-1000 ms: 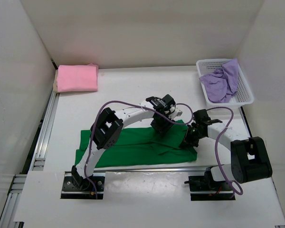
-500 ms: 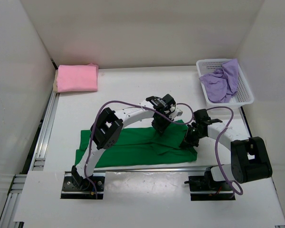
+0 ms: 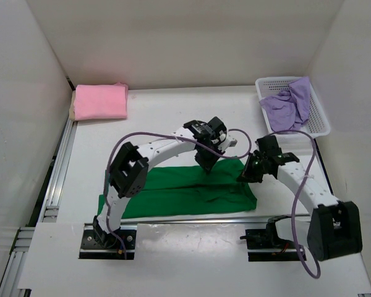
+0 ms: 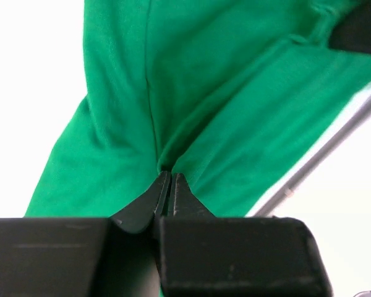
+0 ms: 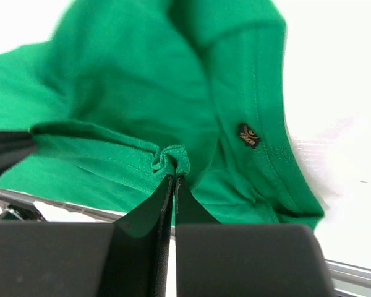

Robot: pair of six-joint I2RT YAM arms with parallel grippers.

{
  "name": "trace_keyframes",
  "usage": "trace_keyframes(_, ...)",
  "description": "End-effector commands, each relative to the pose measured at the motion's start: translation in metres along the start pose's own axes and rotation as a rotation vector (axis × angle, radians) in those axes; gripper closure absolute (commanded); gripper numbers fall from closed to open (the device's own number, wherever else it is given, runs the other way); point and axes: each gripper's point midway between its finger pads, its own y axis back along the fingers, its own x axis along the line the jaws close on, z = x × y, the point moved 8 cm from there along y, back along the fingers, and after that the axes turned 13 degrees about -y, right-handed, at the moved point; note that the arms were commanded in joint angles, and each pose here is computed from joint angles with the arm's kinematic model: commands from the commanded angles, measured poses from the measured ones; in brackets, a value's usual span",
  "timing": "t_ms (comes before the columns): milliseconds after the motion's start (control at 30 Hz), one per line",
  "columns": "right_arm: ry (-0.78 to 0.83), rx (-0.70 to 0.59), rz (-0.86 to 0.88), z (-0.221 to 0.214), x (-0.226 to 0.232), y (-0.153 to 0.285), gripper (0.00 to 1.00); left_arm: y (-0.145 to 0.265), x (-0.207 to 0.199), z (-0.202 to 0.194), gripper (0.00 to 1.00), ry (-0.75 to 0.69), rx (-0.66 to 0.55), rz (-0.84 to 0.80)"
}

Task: Fold and stack the t-shirts
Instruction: Fold the other side of the tshirt into a rectangle

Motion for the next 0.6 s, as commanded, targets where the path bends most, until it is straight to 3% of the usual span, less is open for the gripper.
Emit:
trace_keyframes(0,0.095,-0.119,0.014,0.005,0.014,0.030,1.00,0.074,-0.017,0.011,0.89,-0.050,-0.165,0.048)
trace_keyframes(133,0.140,-0.122,0.009,-0.007,0.015,0.044,1.00,0.084,-0.023,-0.001,0.89,-0.050,-0.165,0.048)
trace_keyframes(367,0.097,-0.052,0.006,-0.039,-0.003,0.033,1.00,0.062,-0.024,-0.030,0.89,-0.031,-0.088,0.029)
trace_keyframes(567,0.095,-0.032,0.017,-0.034,0.003,0.020,1.00,0.043,-0.016,-0.030,0.89,-0.029,-0.078,0.061)
